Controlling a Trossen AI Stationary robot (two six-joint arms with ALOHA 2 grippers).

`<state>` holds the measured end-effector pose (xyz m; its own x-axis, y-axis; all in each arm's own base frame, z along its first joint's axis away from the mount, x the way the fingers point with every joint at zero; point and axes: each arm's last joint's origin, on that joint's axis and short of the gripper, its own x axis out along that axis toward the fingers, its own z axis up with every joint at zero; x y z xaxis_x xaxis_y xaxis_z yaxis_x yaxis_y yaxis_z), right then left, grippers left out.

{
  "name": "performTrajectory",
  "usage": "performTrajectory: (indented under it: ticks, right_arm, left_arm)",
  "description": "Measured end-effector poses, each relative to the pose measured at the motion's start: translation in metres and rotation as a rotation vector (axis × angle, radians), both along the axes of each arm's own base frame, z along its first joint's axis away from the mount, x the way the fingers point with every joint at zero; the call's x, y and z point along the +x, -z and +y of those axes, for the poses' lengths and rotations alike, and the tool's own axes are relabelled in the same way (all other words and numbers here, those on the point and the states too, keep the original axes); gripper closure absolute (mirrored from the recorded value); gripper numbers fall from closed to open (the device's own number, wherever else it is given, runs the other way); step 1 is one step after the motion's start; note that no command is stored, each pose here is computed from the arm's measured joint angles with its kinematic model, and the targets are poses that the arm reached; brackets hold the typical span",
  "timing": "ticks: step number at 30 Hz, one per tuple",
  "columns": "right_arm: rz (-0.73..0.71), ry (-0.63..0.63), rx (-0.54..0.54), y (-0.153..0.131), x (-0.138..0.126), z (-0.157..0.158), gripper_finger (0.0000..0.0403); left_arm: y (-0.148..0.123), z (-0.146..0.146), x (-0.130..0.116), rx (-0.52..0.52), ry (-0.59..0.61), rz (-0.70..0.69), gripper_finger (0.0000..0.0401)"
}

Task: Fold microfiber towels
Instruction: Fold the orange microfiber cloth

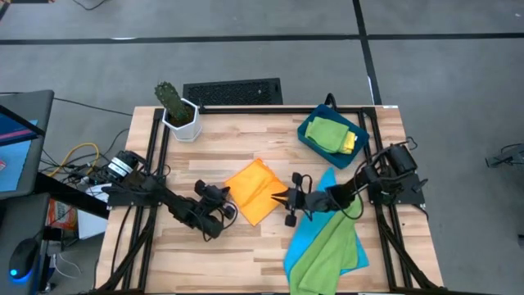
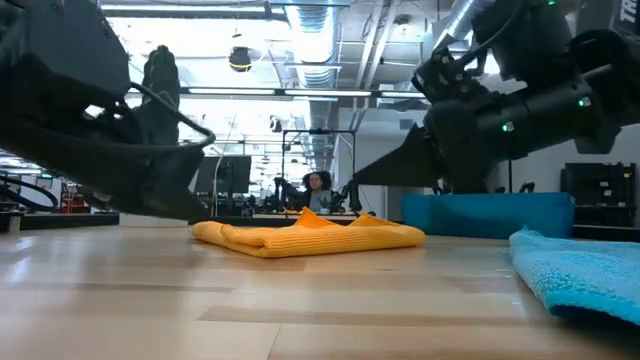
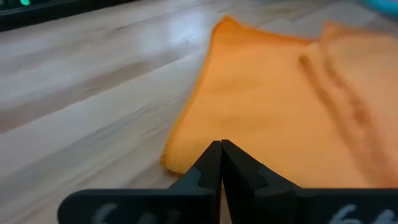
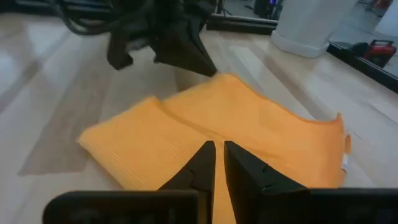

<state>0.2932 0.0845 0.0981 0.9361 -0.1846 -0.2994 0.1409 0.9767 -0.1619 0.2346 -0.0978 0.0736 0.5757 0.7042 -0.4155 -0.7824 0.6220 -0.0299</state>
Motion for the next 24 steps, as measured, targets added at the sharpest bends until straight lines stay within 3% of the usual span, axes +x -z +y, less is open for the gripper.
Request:
performTrajectory:
  ticks: [4, 9, 17, 20, 24]
  right_arm:
    - [-0.007, -0.025, 0.004, -0.001, -0.002, 0.008, 0.0344]
    - [-0.016, -0.034, 0.018, -0.002, -0.003, 0.012, 0.0344]
    - [0.122, 0.058, 0.086, 0.013, -0.002, -0.012, 0.0346]
    - [0.217, 0.132, 0.096, 0.021, -0.003, -0.032, 0.0348]
    - [0.26, 0.138, 0.074, 0.023, 0.0, -0.055, 0.0348]
  left_arm:
    - [0.017, 0.008, 0.001, -0.003, -0.03, 0.048, 0.0401]
    - [0.03, 0.006, 0.005, -0.043, -0.063, -0.032, 0.0401]
    - [0.016, -0.032, 0.02, -0.186, 0.012, -0.114, 0.0401]
    - [0.006, -0.05, 0.033, -0.283, 0.058, -0.123, 0.0401]
    - [-0.009, -0.072, 0.049, -0.409, 0.103, -0.124, 0.0401]
